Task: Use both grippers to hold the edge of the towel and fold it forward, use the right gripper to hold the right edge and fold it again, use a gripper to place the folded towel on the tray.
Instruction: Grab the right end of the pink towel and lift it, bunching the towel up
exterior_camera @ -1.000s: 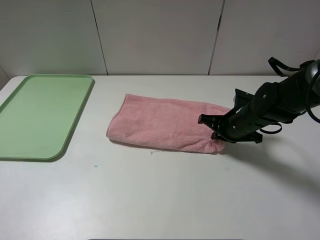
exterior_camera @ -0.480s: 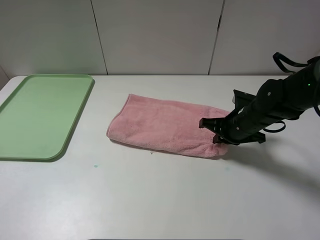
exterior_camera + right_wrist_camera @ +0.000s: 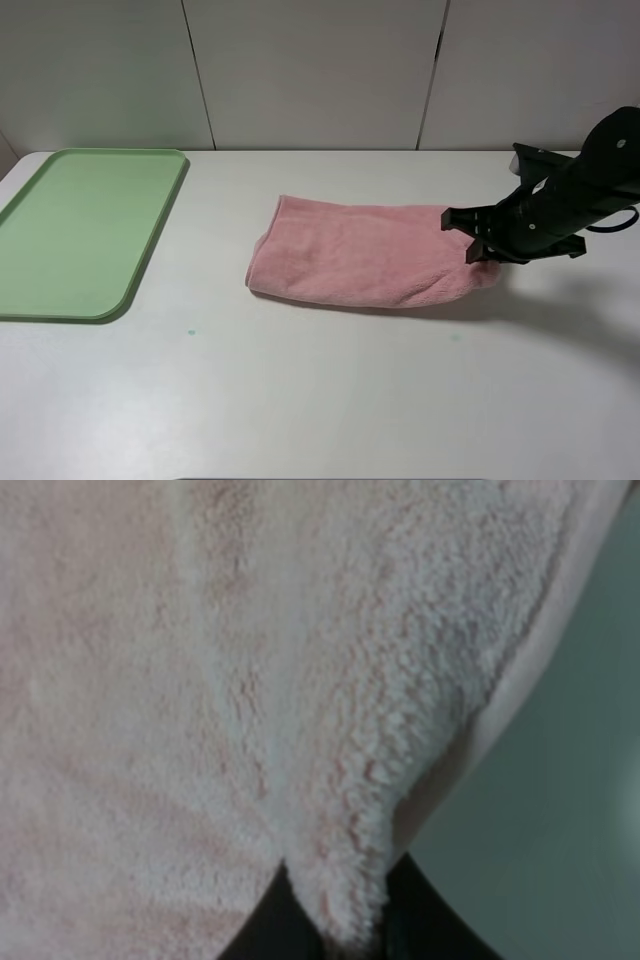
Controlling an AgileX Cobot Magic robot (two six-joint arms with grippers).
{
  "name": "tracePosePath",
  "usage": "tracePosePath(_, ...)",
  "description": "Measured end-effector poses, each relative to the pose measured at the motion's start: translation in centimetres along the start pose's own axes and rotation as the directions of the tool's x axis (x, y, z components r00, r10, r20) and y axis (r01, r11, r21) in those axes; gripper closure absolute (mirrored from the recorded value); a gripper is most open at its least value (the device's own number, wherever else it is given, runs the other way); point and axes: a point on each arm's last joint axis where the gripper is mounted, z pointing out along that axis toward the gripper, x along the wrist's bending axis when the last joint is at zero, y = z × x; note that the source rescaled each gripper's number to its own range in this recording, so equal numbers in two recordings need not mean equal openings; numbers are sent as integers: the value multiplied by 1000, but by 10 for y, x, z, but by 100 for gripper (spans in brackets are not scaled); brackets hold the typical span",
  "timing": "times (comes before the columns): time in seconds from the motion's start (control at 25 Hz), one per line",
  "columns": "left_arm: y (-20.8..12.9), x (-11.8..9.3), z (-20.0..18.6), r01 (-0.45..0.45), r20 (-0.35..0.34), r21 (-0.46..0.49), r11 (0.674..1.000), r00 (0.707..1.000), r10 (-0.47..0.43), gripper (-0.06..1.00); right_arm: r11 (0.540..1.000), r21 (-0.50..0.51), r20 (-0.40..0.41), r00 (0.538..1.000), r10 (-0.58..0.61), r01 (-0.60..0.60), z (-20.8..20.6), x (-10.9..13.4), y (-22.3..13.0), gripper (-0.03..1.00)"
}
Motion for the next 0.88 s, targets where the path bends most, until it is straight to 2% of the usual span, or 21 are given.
tracePosePath(0.64, 0, 0, 0, 0, 0, 0, 1000, 1000, 0, -5, 999, 37, 161, 987, 8, -15, -47, -67, 5, 91)
tracePosePath(0.88, 0, 0, 0, 0, 0, 0, 1000, 1000, 0, -5, 998, 68, 181, 983, 0, -13, -50, -73, 3, 91)
